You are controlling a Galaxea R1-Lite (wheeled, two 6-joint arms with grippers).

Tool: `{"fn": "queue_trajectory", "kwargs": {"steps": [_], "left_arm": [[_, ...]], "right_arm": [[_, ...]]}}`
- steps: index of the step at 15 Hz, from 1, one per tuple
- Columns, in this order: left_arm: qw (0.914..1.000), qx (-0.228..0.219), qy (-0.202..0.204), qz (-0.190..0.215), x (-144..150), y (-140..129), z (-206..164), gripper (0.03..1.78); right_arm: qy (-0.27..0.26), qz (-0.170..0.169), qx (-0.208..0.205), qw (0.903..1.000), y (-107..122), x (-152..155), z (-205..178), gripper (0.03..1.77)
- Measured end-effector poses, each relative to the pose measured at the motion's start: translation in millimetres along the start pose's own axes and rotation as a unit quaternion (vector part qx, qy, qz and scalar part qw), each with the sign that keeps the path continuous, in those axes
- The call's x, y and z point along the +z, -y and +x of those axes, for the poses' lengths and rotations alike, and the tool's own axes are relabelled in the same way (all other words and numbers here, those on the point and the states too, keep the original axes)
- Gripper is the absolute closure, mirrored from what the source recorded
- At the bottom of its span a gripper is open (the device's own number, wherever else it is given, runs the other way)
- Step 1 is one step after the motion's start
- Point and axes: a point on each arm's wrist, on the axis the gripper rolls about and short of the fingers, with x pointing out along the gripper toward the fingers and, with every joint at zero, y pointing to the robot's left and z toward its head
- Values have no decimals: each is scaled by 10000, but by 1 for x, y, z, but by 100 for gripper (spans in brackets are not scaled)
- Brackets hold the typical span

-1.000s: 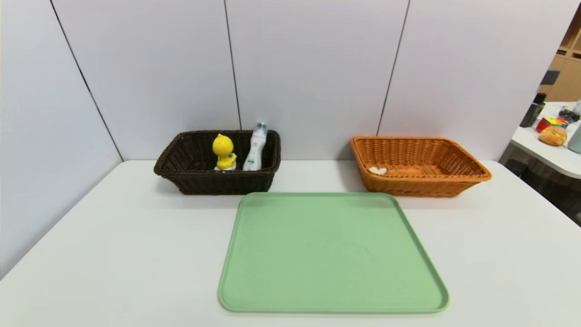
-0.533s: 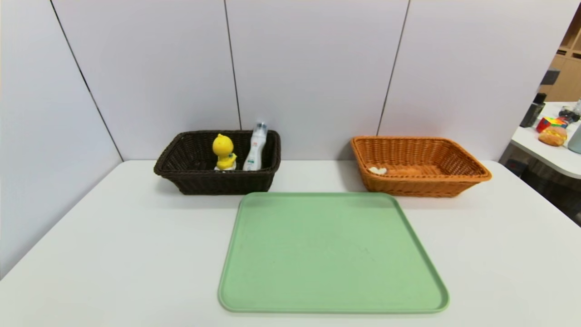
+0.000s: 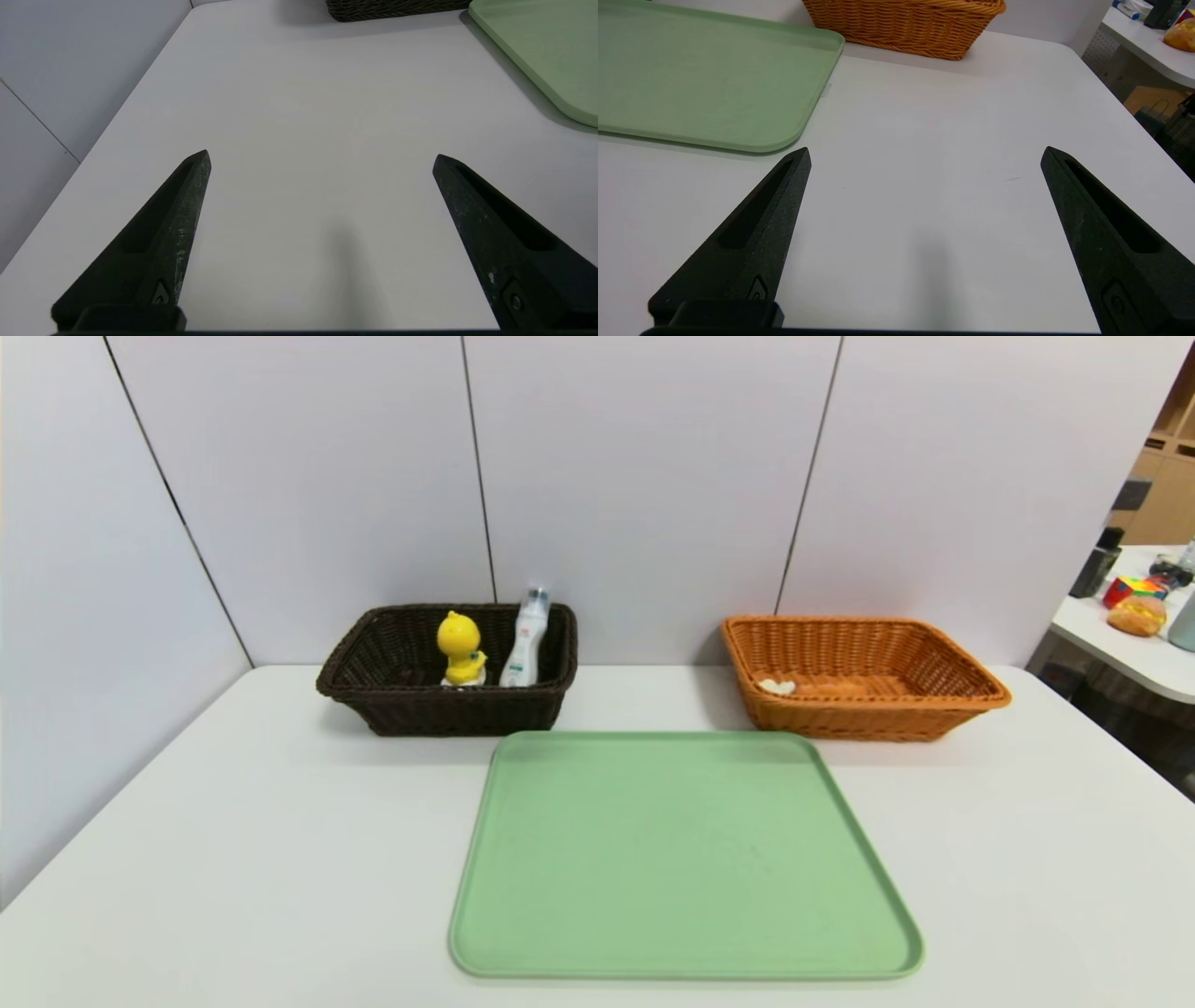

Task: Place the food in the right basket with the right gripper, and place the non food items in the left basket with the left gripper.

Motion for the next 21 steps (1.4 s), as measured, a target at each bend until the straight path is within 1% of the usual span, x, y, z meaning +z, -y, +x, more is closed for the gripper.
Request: {"fn": "queue_trajectory", "kwargs": {"steps": [2,3,6,7,12,21], "left_arm": [[10000,3,10,-32,0,0,0,12],[9999,16,13,-151,0,0,0,12],[9978,116,29,-659,0,0,0,12],[9969,150,78,-772,0,-1,0,12],[9963,142,121,-843,0,-1,1,12],[9963,140,119,-839,0,-1,1,12]], "right_arm": [[-3,48,-4,10000,0,0,0,10],[-13,101,-8,9999,0,0,0,10],[-30,495,-71,9987,0,0,0,10],[-45,552,-83,9984,0,0,0,10],[-33,813,-144,9966,1,1,0,10],[-40,825,-151,9965,1,0,0,10]]}}
